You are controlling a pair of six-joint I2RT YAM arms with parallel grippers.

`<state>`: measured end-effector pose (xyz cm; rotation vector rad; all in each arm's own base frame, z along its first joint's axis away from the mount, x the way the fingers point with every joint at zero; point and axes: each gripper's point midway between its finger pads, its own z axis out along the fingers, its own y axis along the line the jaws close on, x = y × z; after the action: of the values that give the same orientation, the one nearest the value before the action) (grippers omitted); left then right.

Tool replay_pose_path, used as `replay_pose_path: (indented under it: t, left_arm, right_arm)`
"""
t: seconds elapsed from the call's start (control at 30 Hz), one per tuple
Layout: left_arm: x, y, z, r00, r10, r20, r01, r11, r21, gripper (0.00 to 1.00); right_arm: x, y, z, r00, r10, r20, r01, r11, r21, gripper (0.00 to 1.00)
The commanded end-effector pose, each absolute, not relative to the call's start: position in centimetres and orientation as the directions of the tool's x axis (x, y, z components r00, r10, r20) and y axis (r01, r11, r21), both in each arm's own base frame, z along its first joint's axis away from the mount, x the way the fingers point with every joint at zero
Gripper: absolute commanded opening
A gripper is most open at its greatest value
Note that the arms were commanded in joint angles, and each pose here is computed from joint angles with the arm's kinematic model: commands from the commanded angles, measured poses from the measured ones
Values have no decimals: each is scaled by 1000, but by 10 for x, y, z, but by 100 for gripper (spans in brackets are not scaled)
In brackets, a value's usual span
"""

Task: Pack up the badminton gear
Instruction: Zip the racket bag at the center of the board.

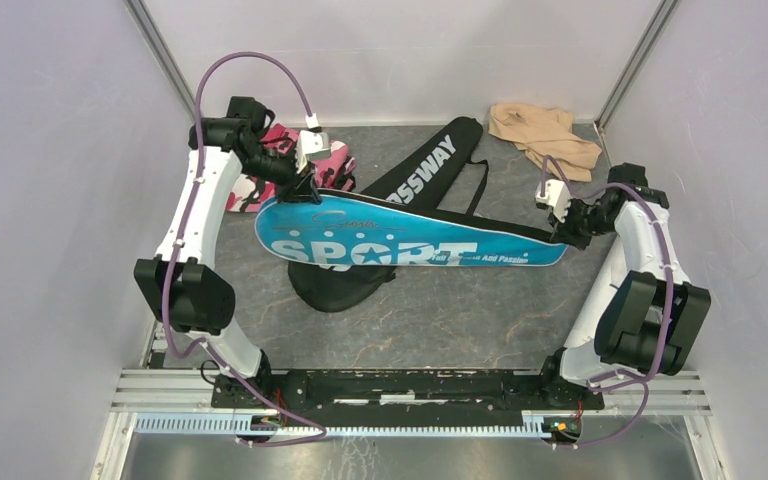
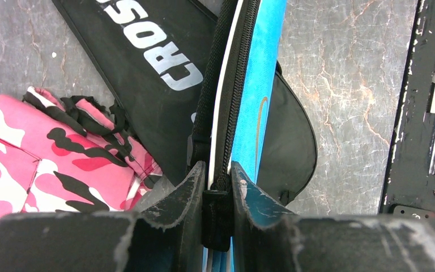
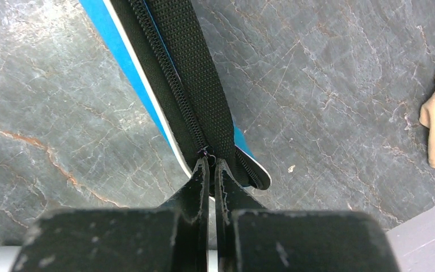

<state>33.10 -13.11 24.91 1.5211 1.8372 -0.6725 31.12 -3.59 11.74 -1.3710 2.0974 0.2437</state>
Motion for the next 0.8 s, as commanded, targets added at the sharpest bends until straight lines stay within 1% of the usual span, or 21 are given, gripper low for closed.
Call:
replay_pose_path:
  t: [0.0, 0.07, 0.17, 0.27, 0.37, 0.5, 0.57, 0.6, 0.77]
  left_arm:
    - [337, -108, 284, 6, 672, -741, 963, 196, 186, 5]
    - [327, -128, 288, 34, 642, -766, 972, 156, 174, 5]
    - [317, -152, 284, 59, 646, -761, 979, 113, 172, 5]
    - [321, -159, 284, 74, 648, -758, 973, 122, 199, 5]
    - [328, -152, 284, 65, 675, -735, 962, 152, 225, 6]
    - [333, -144, 282, 63, 712, -700, 952, 167, 255, 6]
    - [338, -136, 280, 60, 742, -668, 945, 174, 278, 4]
    - [341, -129, 276, 53, 766, -641, 940, 178, 292, 2]
    - [348, -101, 263, 25, 840, -542, 928, 182, 324, 2]
  right_arm:
    - [309, -69, 141, -299, -840, -453, -829, 463, -313, 0]
    - [309, -48, 150, -262, -831, -491, -830, 453, -324, 0]
    - [310, -23, 165, -226, -810, -541, -830, 451, -328, 0]
    - [308, -2, 173, -197, -799, -568, -843, 434, -318, 0]
    - [305, 6, 173, -190, -793, -578, -850, 428, -308, 0]
    - [303, 7, 167, -194, -798, -570, -851, 426, -307, 0]
    - [303, 4, 163, -199, -807, -556, -851, 423, -310, 0]
    - [302, 0, 160, -205, -815, -543, -850, 423, -314, 0]
    - [304, -23, 151, -235, -849, -473, -837, 424, -346, 0]
